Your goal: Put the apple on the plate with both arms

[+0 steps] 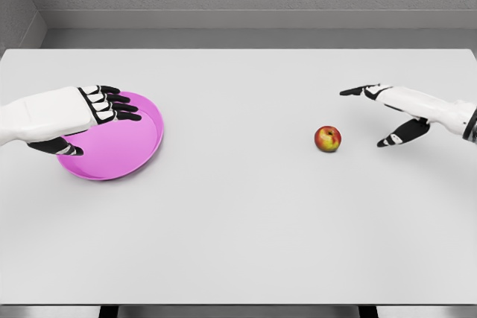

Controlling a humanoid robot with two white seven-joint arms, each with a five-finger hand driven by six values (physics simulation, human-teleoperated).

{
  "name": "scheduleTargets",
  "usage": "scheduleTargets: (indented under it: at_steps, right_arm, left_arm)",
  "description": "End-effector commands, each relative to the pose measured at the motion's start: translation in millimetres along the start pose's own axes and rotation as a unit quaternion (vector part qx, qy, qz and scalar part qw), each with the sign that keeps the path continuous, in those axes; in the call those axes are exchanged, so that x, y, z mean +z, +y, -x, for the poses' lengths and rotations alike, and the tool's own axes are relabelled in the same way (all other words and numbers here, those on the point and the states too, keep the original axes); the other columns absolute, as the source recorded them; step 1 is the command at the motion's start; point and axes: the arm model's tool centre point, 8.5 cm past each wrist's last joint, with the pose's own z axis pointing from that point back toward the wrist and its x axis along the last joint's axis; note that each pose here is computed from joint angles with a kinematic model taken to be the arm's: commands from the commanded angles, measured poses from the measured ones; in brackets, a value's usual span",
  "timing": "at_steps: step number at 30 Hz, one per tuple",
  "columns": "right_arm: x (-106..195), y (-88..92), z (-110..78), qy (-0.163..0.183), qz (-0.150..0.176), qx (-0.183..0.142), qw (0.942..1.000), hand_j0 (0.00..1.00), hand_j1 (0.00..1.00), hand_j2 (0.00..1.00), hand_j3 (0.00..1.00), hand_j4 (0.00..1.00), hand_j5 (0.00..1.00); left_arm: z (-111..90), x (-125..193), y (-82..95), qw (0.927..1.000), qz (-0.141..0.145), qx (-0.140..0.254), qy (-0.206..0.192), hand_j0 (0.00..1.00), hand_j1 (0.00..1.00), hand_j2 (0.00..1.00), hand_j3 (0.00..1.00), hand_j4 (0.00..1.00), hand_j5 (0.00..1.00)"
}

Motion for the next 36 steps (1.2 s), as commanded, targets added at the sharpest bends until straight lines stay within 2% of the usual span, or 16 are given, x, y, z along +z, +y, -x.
scheduleTargets:
  at_steps: [1, 9, 13, 26, 36]
  right_arm:
    - [-4.2, 4.9, -2.5, -0.007, -0.006, -0.006, 0.9999, 1.0, 1.0, 1.0, 1.0, 1.0, 1.0]
    - [-19.9, 15.4, -9.2, -0.024, -0.009, -0.016, 0.9995, 1.0, 1.0, 1.0, 1.0, 1.0, 1.0]
    - [-31.4, 26.8, -14.0, -0.035, -0.021, -0.022, 0.9989, 1.0, 1.0, 1.0, 1.0, 1.0, 1.0]
    - [-36.2, 26.5, -18.5, -0.042, -0.022, -0.018, 0.9987, 1.0, 1.0, 1.0, 1.0, 1.0, 1.0]
    - [-41.9, 33.1, -20.4, -0.046, -0.03, -0.02, 0.9983, 1.0, 1.0, 1.0, 1.0, 1.0, 1.0]
  left_arm:
    - [0.2, 0.4, 0.5, 1.0, -0.002, 0.002, 0.0, 1.0, 1.0, 1.0, 1.0, 1.0, 1.0]
    - [0.5, 0.5, 1.6, 1.0, -0.003, 0.001, 0.001, 1.0, 1.0, 1.0, 1.0, 1.0, 1.0]
    - [0.9, 0.7, 1.4, 1.0, -0.003, 0.002, 0.002, 1.0, 1.0, 1.0, 1.0, 1.0, 1.0]
    - [1.1, 0.8, 1.8, 1.0, -0.002, 0.001, 0.002, 1.0, 1.0, 1.0, 1.0, 1.0, 1.0]
    - [1.1, 0.8, 1.7, 1.0, -0.002, 0.0, 0.002, 1.0, 1.0, 1.0, 1.0, 1.0, 1.0]
